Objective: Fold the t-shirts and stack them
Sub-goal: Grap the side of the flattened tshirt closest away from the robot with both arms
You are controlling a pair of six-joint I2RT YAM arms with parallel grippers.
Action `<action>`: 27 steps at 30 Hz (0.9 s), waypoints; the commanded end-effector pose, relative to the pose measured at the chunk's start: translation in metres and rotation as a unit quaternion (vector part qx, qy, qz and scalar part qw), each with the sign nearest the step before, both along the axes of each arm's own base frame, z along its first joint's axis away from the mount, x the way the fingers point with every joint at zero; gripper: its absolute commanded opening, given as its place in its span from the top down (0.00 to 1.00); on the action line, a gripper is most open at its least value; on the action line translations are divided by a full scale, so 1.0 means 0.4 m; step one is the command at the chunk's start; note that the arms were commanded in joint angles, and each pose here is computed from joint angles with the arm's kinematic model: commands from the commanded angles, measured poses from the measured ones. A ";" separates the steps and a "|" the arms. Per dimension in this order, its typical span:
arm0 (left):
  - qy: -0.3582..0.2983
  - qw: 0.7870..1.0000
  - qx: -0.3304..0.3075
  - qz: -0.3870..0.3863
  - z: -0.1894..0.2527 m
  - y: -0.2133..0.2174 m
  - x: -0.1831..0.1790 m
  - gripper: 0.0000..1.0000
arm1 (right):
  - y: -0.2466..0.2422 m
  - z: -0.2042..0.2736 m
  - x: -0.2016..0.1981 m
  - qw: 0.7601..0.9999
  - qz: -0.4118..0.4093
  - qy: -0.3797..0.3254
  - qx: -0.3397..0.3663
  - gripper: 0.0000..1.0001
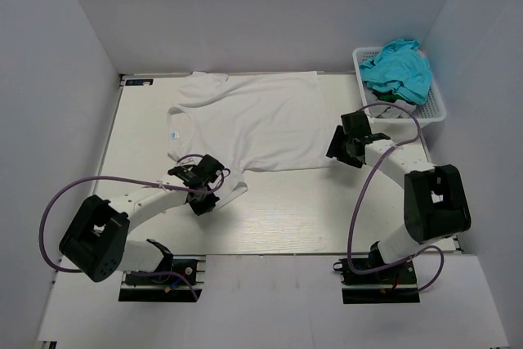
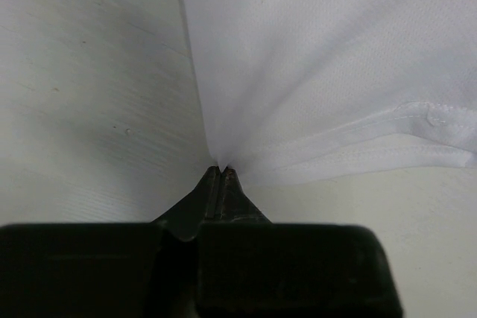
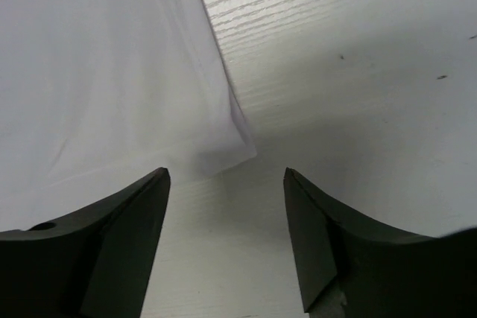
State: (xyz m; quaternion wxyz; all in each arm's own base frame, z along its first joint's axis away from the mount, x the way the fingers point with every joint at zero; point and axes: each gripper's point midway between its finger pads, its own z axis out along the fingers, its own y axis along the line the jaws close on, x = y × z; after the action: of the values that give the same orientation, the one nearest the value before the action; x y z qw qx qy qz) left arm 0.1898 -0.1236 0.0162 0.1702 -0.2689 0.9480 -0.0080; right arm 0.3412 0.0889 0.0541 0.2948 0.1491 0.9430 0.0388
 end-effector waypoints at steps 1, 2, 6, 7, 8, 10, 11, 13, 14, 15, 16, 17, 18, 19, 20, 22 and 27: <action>-0.009 1.000 0.004 0.001 0.020 0.010 0.005 1.00 | 0.040 -0.030 0.008 0.999 0.011 0.008 0.041 0.34; -0.006 1.000 -0.001 -0.001 0.020 0.006 0.002 1.00 | 0.047 -0.037 0.006 0.998 0.004 0.014 0.053 0.34; -0.001 1.000 0.005 -0.010 0.020 0.007 0.002 1.00 | 0.045 -0.096 -0.003 0.998 -0.003 0.037 0.052 0.34; 0.003 1.000 0.007 -0.010 0.019 0.010 -0.003 1.00 | 0.045 -0.094 -0.002 0.998 -0.005 0.037 0.053 0.36; -0.002 1.000 0.004 -0.010 0.025 0.009 -0.001 1.00 | 0.047 -0.099 -0.006 0.998 -0.004 0.043 0.054 0.38; -0.003 1.000 0.004 -0.010 0.030 0.011 -0.004 1.00 | 0.049 -0.104 -0.019 0.997 0.002 0.051 0.058 0.54; -0.008 1.000 0.000 -0.010 0.037 0.010 -0.002 1.00 | 0.051 -0.105 -0.024 0.997 0.004 0.052 0.060 0.62; -0.013 1.000 -0.003 -0.010 0.049 0.008 0.001 1.00 | 0.037 -0.109 -0.058 0.997 0.003 0.061 0.052 0.94; -0.011 1.000 -0.002 -0.010 0.053 0.012 -0.005 1.00 | 0.031 -0.101 -0.071 0.997 0.001 0.062 0.049 1.00; -0.011 1.000 -0.002 -0.010 0.059 0.011 -0.003 1.00 | 0.024 -0.104 -0.086 0.997 -0.002 0.070 0.045 1.00; -0.002 1.000 -0.004 -0.012 0.062 0.013 -0.018 1.00 | 0.016 -0.091 -0.107 0.997 -0.004 0.066 0.043 1.00; -0.001 1.000 -0.008 -0.013 0.068 0.012 -0.024 1.00 | 0.008 -0.093 -0.134 0.996 -0.002 0.080 0.037 1.00; 0.002 1.000 -0.012 -0.014 0.072 0.012 -0.031 1.00 | -0.005 -0.111 -0.172 0.995 -0.004 0.097 0.030 1.00; 0.019 1.000 -0.016 -0.017 0.073 0.013 -0.054 1.00 | -0.011 -0.084 -0.187 0.996 -0.004 0.088 0.032 1.00; 0.026 0.999 -0.023 -0.019 0.078 0.011 -0.065 1.00 | -0.019 -0.084 -0.214 0.995 -0.002 0.100 0.025 1.00; 0.042 0.998 -0.039 -0.037 0.094 0.000 -0.106 1.00 | -0.037 -0.068 -0.256 0.994 0.002 0.105 0.014 1.00; 0.076 0.990 -0.095 -0.076 0.076 -0.026 -0.177 1.00 | -0.016 -0.076 -0.334 0.990 0.039 0.131 0.045 1.00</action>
State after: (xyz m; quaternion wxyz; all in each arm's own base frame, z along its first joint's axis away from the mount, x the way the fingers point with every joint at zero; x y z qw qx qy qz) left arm 0.1428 -0.1264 0.0474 0.1170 -0.2370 0.9625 -0.0613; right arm 0.2350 0.0805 0.0298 0.2017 0.1490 0.9660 0.0635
